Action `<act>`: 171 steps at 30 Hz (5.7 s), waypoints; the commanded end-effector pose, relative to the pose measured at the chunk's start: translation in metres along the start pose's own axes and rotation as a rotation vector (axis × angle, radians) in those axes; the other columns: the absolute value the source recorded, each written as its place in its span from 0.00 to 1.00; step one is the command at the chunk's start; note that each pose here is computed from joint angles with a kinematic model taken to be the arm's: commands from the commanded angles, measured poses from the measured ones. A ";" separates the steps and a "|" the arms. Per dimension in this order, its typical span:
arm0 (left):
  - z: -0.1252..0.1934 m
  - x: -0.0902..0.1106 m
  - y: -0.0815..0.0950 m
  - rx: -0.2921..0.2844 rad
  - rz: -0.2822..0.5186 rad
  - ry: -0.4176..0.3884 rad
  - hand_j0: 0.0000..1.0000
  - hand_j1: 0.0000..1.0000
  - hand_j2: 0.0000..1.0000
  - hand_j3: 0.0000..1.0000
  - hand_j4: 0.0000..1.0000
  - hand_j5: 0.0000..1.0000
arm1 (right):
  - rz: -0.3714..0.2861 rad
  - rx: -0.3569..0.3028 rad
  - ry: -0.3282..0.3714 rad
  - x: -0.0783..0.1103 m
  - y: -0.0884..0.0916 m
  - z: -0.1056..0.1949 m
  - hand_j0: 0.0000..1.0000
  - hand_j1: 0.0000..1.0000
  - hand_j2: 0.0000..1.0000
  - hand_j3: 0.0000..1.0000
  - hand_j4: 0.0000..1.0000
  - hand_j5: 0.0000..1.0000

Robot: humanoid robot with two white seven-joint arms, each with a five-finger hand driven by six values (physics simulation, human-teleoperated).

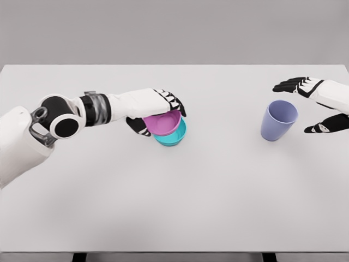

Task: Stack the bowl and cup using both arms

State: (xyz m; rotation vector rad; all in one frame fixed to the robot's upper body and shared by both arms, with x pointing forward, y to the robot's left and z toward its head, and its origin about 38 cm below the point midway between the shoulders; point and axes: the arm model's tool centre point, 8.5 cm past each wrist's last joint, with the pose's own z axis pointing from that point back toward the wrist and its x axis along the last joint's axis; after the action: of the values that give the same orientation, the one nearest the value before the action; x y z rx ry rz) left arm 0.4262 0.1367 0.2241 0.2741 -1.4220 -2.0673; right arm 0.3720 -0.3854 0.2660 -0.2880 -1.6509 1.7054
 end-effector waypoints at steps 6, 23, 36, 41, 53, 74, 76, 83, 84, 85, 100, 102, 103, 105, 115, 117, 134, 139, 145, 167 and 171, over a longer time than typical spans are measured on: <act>-0.016 0.002 0.000 -0.004 0.002 -0.007 0.66 0.66 0.66 0.66 0.66 0.66 | -0.005 -0.004 0.000 0.000 -0.001 0.000 1.00 1.00 1.00 1.00 1.00 1.00; -0.022 -0.004 -0.009 -0.029 0.019 0.011 0.68 0.68 0.68 0.68 0.68 0.68 | -0.010 0.006 0.000 0.001 0.003 0.002 1.00 1.00 1.00 1.00 1.00 1.00; -0.021 -0.001 -0.007 -0.025 0.009 -0.004 1.00 1.00 1.00 1.00 1.00 1.00 | -0.003 0.005 -0.010 0.005 0.002 0.001 1.00 1.00 1.00 1.00 1.00 1.00; -0.021 -0.001 -0.007 -0.025 0.008 -0.006 1.00 1.00 1.00 1.00 1.00 1.00 | -0.003 0.005 -0.010 0.005 0.002 0.001 1.00 1.00 1.00 1.00 1.00 1.00; 0.073 0.018 0.055 0.162 -0.247 -0.378 1.00 1.00 1.00 1.00 1.00 1.00 | 0.005 -0.015 0.004 0.002 -0.005 0.006 1.00 1.00 1.00 1.00 1.00 1.00; 0.231 -0.140 -0.084 0.375 0.723 -0.063 1.00 1.00 1.00 1.00 1.00 1.00 | 0.238 0.254 0.108 -0.023 -0.029 -0.026 1.00 1.00 1.00 1.00 1.00 1.00; 0.232 -0.140 -0.085 0.385 0.728 -0.061 1.00 1.00 1.00 1.00 1.00 1.00 | 0.237 0.265 0.105 -0.022 -0.026 -0.027 1.00 1.00 1.00 1.00 1.00 1.00; 0.230 -0.140 -0.089 0.383 0.736 -0.061 1.00 1.00 1.00 1.00 1.00 1.00 | 0.228 0.296 0.089 -0.027 -0.007 -0.049 1.00 1.00 1.00 1.00 1.00 1.00; 0.229 -0.140 -0.090 0.380 0.737 -0.062 1.00 1.00 1.00 1.00 1.00 1.00 | 0.223 0.298 0.098 -0.030 -0.006 -0.048 1.00 1.00 1.00 1.00 1.00 1.00; 0.227 -0.140 -0.091 0.385 0.743 -0.064 1.00 1.00 1.00 1.00 1.00 1.00 | 0.218 0.302 0.101 -0.033 -0.004 -0.051 1.00 1.00 1.00 1.00 1.00 1.00; 0.223 -0.143 -0.097 0.392 0.756 -0.057 1.00 1.00 1.00 1.00 1.00 1.00 | 0.208 0.323 0.092 -0.035 0.009 -0.063 1.00 1.00 1.00 1.00 1.00 1.00; 0.223 -0.143 -0.097 0.392 0.756 -0.057 1.00 1.00 1.00 1.00 1.00 1.00 | 0.201 0.328 0.102 -0.039 0.010 -0.062 1.00 1.00 1.00 1.00 1.00 1.00; 0.223 -0.143 -0.097 0.392 0.756 -0.057 1.00 1.00 1.00 1.00 1.00 1.00 | 0.192 0.327 0.100 -0.040 0.013 -0.065 1.00 1.00 1.00 1.00 1.00 1.00; 0.223 -0.143 -0.097 0.392 0.756 -0.057 1.00 1.00 1.00 1.00 1.00 1.00 | 0.195 0.337 0.114 -0.043 0.016 -0.064 1.00 1.00 1.00 1.00 1.00 1.00; 0.222 -0.143 -0.097 0.393 0.757 -0.061 1.00 1.00 1.00 1.00 1.00 1.00 | 0.188 0.350 0.096 -0.043 0.025 -0.080 1.00 1.00 1.00 1.00 1.00 1.00; 0.222 -0.143 -0.097 0.394 0.757 -0.062 1.00 1.00 1.00 1.00 1.00 1.00 | 0.175 0.349 0.100 -0.046 0.028 -0.082 1.00 1.00 1.00 1.00 1.00 1.00; 0.219 -0.142 -0.097 0.395 0.759 -0.066 1.00 1.00 1.00 1.00 1.00 1.00 | 0.167 0.350 0.113 -0.050 0.028 -0.080 0.67 0.67 0.67 0.67 0.67 0.67; 0.219 -0.142 -0.097 0.395 0.759 -0.066 1.00 1.00 1.00 1.00 1.00 1.00 | 0.183 0.336 0.110 -0.048 0.019 -0.082 0.64 0.64 0.64 0.64 0.64 0.64; 0.219 -0.142 -0.097 0.392 0.756 -0.065 1.00 1.00 1.00 1.00 1.00 1.00 | 0.204 0.311 0.107 -0.046 0.005 -0.084 0.64 0.64 0.64 0.64 0.64 0.64; 0.219 -0.142 -0.097 0.392 0.756 -0.065 1.00 1.00 1.00 1.00 1.00 1.00 | 0.303 0.143 -0.163 0.036 -0.043 -0.179 0.65 0.65 0.65 0.65 0.65 0.65; 0.219 -0.142 -0.097 0.392 0.756 -0.065 1.00 1.00 1.00 1.00 1.00 1.00 | 0.353 0.112 -0.218 0.058 -0.060 -0.182 0.65 0.65 0.65 0.65 0.65 0.65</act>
State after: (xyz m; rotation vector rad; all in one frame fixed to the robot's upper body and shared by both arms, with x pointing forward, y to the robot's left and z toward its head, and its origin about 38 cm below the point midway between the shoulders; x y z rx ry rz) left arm 0.3966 0.4123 0.2003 -0.1639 -1.6328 -1.2038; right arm 0.4687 -0.2221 0.3086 -0.3803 -1.6924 2.1444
